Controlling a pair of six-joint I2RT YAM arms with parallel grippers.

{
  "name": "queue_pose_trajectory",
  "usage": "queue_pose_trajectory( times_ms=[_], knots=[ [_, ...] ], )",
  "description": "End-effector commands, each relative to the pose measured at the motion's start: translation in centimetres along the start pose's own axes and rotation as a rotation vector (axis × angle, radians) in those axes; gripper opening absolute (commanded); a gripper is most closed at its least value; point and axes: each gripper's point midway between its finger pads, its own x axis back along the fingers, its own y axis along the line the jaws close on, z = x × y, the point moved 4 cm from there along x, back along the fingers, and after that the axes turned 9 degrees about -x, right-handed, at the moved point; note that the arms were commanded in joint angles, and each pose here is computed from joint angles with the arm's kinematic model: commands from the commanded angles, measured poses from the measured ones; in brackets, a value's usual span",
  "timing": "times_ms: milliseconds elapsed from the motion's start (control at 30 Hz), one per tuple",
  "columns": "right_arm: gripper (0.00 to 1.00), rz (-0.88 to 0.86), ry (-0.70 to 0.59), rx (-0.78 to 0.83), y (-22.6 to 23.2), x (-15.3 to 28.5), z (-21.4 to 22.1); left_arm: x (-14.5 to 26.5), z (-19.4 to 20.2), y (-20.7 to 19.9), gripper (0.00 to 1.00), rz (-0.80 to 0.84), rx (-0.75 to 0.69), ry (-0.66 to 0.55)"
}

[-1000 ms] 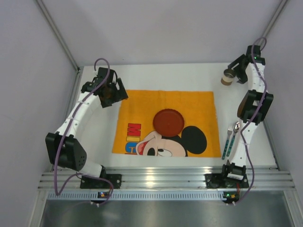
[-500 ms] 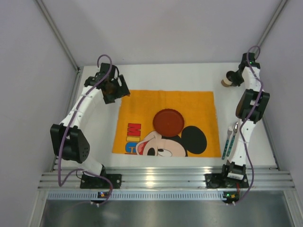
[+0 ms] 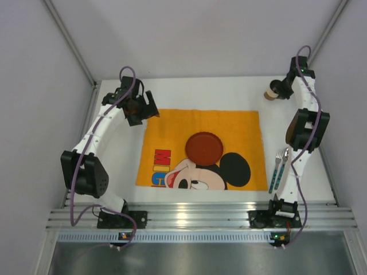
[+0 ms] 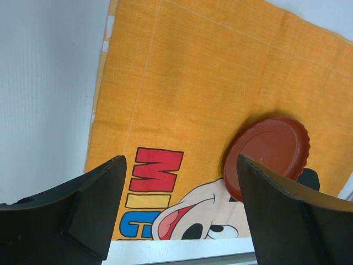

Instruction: Set the dinner table for one person

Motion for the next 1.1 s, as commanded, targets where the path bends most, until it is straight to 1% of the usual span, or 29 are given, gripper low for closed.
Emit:
queue_pose_trajectory(
  times_ms=[0, 33, 67, 100, 167, 200, 300, 333, 400, 467, 500, 567, 667, 767, 833, 867, 900, 967, 1000, 1067],
  knots=[
    [0.0, -0.184, -0.061, 0.144, 5.6, 9.6, 2.1, 2.2, -0.6, -0.5, 0.86, 0.062, -0.018, -0.071],
    [0.0, -0.198, -0.04, 0.188, 6.5, 10.2, 4.1, 2.3, -0.1, -0.5, 0.86, 0.067, -0.018, -0.063],
    [0.0, -0.211, -0.034, 0.208, 6.7, 11.4, 5.0, 2.9, 0.0, -0.4, 0.86, 0.071, -0.017, -0.074],
    [0.0, -0.202, 0.012, 0.257, 6.9, 11.1, 7.8, 2.8, 0.8, -0.2, 0.86, 0.071, -0.015, -0.057],
    [0.0, -0.196, 0.043, 0.298, 6.8, 11.6, 10.3, 3.6, 1.4, -0.1, 0.86, 0.081, -0.009, -0.068],
    [0.0, -0.175, 0.084, 0.331, 6.4, 11.0, 12.5, 3.5, 2.2, 0.3, 0.86, 0.078, -0.006, -0.053],
    [0.0, -0.122, 0.119, 0.396, 5.4, 10.5, 15.7, 4.4, 3.6, 0.4, 0.86, 0.105, 0.0, -0.056],
    [0.0, -0.1, 0.118, 0.404, 5.0, 10.3, 16.0, 5.3, 3.8, 0.3, 0.86, 0.13, 0.0, -0.072],
    [0.0, -0.048, 0.111, 0.429, 3.9, 9.7, 16.9, 5.4, 4.8, 0.5, 0.86, 0.138, 0.003, -0.066],
    [0.0, -0.004, 0.099, 0.437, 3.1, 9.0, 16.9, 6.4, 5.3, 0.7, 0.86, 0.144, 0.01, -0.086],
    [0.0, 0.015, 0.095, 0.444, 2.8, 8.6, 17.0, 6.4, 6.0, 1.0, 0.86, 0.137, 0.016, -0.069],
    [0.0, 0.061, 0.083, 0.455, 2.1, 8.0, 16.8, 7.3, 6.4, 1.2, 0.86, 0.136, 0.022, -0.086],
    [0.0, 0.101, 0.078, 0.478, 1.3, 7.1, 17.0, 7.9, 7.4, 1.8, 0.86, 0.124, 0.026, -0.084],
    [0.0, 0.129, 0.1, 0.504, 0.7, 5.9, 17.9, 8.5, 8.2, 2.1, 0.86, 0.121, 0.032, -0.084],
    [0.06, 0.134, 0.111, 0.515, 0.5, 5.6, 18.5, 8.7, 8.5, 2.2, 0.86, 0.122, 0.037, -0.081],
    [0.11, 0.14, 0.116, 0.52, 0.2, 5.4, 18.8, 8.6, 8.7, 2.3, 0.86, 0.121, 0.039, -0.079],
    [0.24, 0.138, 0.116, 0.522, 0.2, 5.3, 19.0, 8.7, 8.7, 2.3, 0.86, 0.121, 0.039, -0.079],
    [0.4, 0.133, 0.127, 0.526, 0.0, 5.1, 19.4, 8.7, 8.9, 2.4, 0.86, 0.119, 0.039, -0.076],
    [0.51, 0.131, 0.128, 0.529, -0.1, 5.2, 19.4, 8.7, 9.0, 2.4, 0.86, 0.121, 0.037, -0.075],
    [0.6, 0.111, 0.128, 0.54, 0.2, 5.5, 19.4, 8.6, 9.0, 2.4, 0.86, 0.122, 0.028, -0.072]
  ],
)
